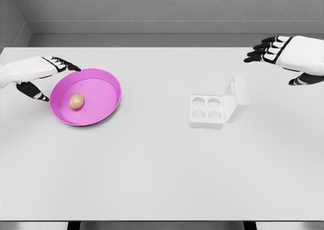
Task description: Pack egg into the box and close the box lid
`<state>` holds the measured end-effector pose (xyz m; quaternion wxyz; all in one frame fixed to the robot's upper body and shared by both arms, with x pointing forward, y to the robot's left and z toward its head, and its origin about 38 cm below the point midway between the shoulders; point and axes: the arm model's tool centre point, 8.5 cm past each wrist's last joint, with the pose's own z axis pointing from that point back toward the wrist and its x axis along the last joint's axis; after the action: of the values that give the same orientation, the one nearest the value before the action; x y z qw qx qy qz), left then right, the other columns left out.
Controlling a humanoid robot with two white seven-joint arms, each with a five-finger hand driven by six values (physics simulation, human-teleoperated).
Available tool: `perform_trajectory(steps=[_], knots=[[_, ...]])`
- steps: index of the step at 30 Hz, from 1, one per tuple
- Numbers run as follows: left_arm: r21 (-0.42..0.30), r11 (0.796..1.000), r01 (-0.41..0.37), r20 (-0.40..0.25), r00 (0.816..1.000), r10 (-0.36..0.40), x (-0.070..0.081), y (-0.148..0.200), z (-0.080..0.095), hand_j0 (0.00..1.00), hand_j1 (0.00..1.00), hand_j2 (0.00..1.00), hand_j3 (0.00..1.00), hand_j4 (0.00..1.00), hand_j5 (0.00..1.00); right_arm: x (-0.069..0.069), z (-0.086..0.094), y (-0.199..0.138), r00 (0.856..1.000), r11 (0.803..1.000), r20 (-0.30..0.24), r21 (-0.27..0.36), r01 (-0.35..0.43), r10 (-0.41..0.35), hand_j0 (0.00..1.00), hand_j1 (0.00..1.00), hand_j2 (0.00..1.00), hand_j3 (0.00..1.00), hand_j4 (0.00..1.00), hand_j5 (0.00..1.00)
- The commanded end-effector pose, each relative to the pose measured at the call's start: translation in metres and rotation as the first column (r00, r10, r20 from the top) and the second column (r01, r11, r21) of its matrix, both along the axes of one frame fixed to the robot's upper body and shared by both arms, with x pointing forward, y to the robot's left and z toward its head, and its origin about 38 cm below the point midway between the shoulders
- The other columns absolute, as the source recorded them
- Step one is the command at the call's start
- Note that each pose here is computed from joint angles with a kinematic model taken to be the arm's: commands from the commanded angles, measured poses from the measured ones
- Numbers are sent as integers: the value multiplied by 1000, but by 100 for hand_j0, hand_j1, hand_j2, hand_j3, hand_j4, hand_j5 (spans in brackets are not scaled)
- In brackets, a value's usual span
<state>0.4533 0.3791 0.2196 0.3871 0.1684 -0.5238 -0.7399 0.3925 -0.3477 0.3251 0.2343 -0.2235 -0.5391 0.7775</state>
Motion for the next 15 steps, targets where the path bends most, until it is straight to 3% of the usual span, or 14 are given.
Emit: perform_trajectory(steps=[1, 5, 8, 9, 13, 15], knots=[[-2, 1000, 11, -17, 1000, -11, -1, -5, -6, 100, 100, 100, 100, 100, 100, 0, -2, 2, 1000, 1000, -6, 7, -3, 3, 100, 100, 100, 100, 100, 100], [12, 1000, 29, -30, 999, -28, -1, -11, -11, 100, 100, 100, 100, 100, 100, 2, -1, -5, 1000, 1000, -9, 14, 17, -17, 100, 100, 100, 100, 100, 100], [93, 991, 100, -122, 989, -88, -6, -26, -26, 100, 100, 100, 100, 100, 100, 1, 8, -32, 996, 996, 3, 10, 91, -91, 100, 100, 100, 100, 100, 100], [87, 990, 108, -113, 989, -98, -3, -31, -23, 100, 100, 100, 100, 100, 100, 1, 7, -37, 995, 995, -3, 6, 103, -103, 100, 100, 100, 100, 100, 100], [60, 989, 137, -119, 984, -129, 0, -50, -31, 99, 99, 99, 99, 99, 99, -8, -34, -45, 986, 992, -110, -28, 123, -126, 100, 100, 100, 100, 100, 100], [67, 988, 141, -120, 984, -132, 1, -54, -34, 96, 96, 96, 96, 96, 96, -10, -46, -44, 982, 992, -141, -32, 118, -122, 100, 100, 100, 100, 100, 100]])
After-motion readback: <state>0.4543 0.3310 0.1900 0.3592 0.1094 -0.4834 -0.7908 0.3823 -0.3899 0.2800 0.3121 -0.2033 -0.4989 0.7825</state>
